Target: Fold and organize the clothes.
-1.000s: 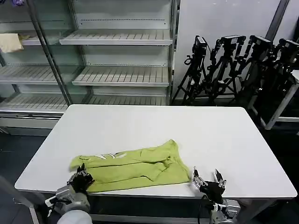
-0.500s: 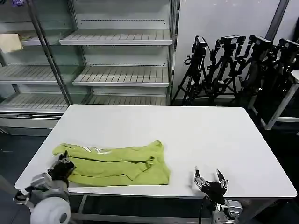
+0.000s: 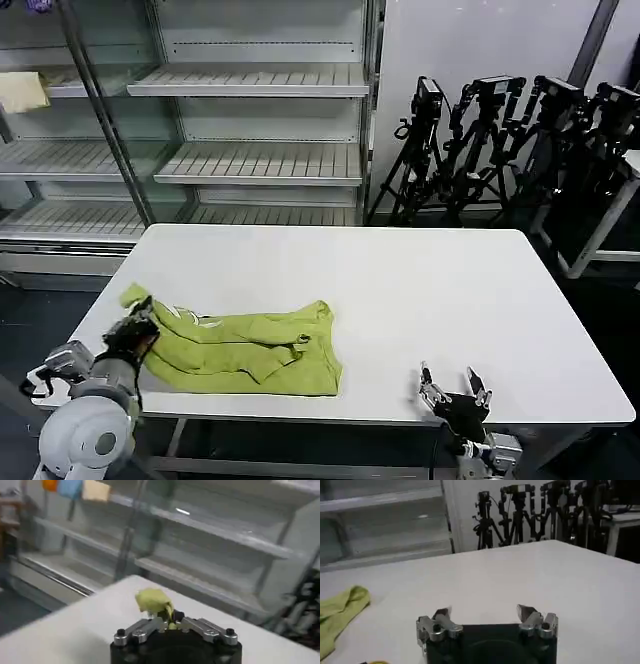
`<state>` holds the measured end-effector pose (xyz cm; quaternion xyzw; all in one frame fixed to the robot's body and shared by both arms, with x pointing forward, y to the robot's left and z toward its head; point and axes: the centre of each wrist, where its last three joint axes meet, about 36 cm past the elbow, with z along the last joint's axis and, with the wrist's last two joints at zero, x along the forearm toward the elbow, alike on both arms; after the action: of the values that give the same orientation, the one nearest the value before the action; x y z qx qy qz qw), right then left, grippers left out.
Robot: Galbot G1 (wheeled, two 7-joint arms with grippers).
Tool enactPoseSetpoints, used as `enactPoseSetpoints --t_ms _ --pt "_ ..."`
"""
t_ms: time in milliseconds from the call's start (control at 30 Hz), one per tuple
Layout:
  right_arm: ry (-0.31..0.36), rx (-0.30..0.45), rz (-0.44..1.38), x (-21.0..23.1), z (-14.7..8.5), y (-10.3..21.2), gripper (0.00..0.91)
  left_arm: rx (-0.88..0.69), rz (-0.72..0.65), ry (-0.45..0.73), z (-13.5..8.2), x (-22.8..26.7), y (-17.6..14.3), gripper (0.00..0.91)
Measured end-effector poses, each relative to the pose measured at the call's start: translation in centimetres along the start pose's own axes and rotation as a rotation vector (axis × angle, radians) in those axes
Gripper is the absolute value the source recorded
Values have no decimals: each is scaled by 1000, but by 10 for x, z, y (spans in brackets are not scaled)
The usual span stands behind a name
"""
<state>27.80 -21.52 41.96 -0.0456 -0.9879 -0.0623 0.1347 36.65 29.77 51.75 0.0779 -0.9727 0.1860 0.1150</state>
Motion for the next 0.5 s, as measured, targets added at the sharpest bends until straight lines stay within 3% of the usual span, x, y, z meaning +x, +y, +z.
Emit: enactPoseSetpoints --t_ms 267,500 --pt "6 2 16 1 3 -4 907 121 168 67 6 9 -34 121" --pt "9 -4 27 2 5 -5 907 169 268 135 26 8 -62 121"
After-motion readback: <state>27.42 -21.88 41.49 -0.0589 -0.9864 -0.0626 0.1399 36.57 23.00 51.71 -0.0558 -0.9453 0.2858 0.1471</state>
